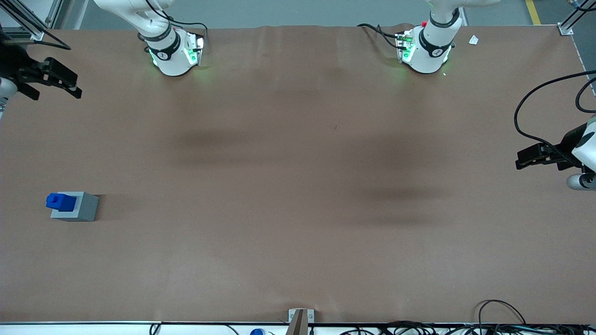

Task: Insert blue part into gray base with right arm

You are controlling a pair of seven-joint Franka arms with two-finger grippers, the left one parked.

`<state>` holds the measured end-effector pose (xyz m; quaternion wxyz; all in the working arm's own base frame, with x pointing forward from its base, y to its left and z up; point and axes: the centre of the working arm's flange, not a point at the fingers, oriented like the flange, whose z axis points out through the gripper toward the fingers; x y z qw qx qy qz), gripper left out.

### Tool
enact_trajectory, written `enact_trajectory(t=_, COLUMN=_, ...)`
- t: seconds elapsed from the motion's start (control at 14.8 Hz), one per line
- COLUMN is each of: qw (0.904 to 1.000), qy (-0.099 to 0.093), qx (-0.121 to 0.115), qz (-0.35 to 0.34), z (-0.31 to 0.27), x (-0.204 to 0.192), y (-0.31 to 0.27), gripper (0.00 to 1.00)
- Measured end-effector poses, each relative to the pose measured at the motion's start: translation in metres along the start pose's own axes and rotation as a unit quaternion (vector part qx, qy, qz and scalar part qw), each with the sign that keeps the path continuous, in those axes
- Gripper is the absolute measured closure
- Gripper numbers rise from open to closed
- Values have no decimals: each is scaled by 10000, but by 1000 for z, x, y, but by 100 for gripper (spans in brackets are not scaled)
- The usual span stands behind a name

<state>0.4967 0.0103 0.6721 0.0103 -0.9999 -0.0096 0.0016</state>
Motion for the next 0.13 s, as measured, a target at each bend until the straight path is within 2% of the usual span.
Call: enact_trajectory(t=0.13, qw=10000, qy=30, qx=-8, qz=16, z=-3, x=2, y=2, gripper=0)
